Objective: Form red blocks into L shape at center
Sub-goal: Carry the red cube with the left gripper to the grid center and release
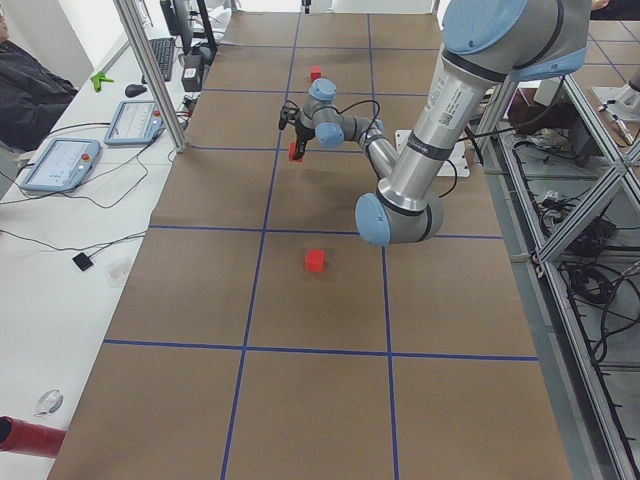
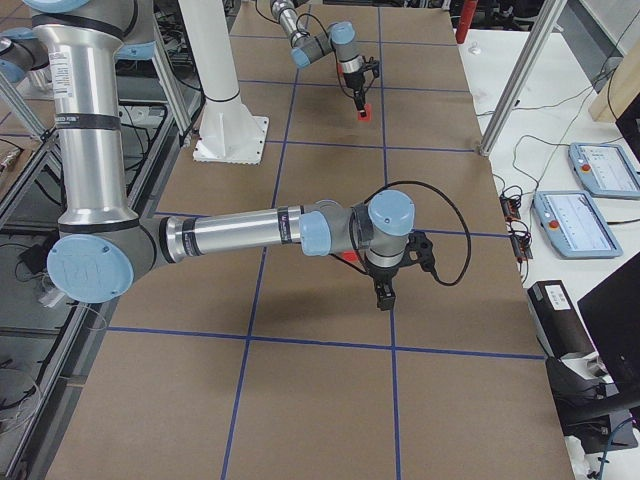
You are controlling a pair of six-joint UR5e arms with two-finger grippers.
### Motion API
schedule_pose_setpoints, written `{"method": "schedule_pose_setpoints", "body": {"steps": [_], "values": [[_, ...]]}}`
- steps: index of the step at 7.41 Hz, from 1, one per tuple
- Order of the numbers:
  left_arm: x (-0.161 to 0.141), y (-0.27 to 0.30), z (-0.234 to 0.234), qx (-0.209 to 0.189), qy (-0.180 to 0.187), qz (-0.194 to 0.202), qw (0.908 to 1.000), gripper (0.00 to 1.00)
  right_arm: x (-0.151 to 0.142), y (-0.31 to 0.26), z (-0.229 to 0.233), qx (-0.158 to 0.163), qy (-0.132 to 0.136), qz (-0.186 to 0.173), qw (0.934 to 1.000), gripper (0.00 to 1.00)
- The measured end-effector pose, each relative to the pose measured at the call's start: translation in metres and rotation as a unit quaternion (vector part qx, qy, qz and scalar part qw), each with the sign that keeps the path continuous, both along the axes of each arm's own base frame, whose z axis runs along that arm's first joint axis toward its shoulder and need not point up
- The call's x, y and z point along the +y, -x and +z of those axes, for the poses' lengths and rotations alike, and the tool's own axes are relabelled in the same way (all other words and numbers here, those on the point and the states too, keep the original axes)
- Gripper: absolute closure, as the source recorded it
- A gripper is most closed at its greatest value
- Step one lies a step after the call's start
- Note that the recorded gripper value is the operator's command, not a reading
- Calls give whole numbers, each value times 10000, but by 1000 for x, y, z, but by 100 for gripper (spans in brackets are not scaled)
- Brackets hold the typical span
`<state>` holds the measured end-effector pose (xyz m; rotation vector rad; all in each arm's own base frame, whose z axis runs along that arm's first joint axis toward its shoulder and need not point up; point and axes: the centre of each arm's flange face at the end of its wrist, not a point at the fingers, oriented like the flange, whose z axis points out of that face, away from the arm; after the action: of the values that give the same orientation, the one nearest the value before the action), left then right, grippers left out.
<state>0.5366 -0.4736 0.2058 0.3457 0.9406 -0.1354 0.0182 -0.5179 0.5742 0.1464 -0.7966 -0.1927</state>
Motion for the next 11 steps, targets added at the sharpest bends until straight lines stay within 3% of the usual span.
{"method": "schedule_pose_setpoints", "body": {"steps": [3,8,9,10,11], "values": [[-35,-62,-61,-221,441,-195,9986,100,-2,0,0,-1,-21,3,10000,1],[-38,-93,-45,-437,572,-140,9973,100,-2,0,2,-8,2,5,10000,1],[-35,-100,-40,-448,571,-104,9973,87,-2,0,2,-8,0,4,10000,1],[-33,-105,-37,-450,561,-69,9974,30,-2,0,2,-10,-1,3,10000,1],[-31,-107,-36,-453,549,-41,9975,0,-2,0,1,-11,-12,2,10000,1]]}}
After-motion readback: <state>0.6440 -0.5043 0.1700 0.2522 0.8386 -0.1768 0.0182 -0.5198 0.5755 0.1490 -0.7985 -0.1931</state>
